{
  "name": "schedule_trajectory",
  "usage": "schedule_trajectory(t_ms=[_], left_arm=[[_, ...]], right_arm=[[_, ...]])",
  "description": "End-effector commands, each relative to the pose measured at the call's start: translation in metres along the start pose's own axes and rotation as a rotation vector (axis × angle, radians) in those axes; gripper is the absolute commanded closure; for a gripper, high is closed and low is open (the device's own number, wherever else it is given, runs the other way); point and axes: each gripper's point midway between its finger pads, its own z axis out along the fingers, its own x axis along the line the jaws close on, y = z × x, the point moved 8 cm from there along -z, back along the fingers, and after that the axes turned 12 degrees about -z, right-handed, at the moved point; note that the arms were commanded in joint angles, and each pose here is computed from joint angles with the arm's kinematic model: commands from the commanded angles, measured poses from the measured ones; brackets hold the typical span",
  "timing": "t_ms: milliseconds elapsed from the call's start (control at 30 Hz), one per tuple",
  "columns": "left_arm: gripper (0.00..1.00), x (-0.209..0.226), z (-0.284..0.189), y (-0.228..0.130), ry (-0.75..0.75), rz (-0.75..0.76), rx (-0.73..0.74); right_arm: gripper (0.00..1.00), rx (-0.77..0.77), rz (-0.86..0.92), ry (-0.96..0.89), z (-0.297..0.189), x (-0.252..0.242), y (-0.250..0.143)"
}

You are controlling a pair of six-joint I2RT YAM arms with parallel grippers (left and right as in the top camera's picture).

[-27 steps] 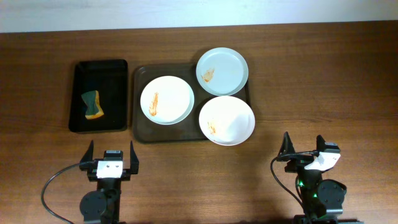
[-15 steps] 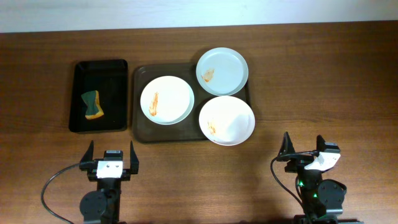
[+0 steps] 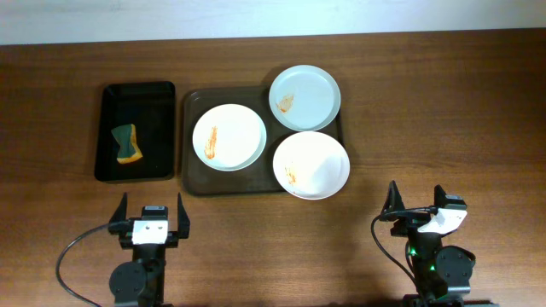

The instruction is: Clean dirty plates on tray and stack at the side

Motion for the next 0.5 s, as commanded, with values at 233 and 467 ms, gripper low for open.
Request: schedule_trajectory(t_ms=[233,467], left_arm=[[0.01,0.0,0.0,-0.003,0.0,0.023,0.002],[0.01,-0.014,-0.001,0.01,-0.158,0.027,-0.082]], right_arm=[[0.02,0.042,-0.013,0.009,0.002,0.001,-0.008],[0.02,-0.203,-0.002,0.085,-0.001,0.008,0.032]])
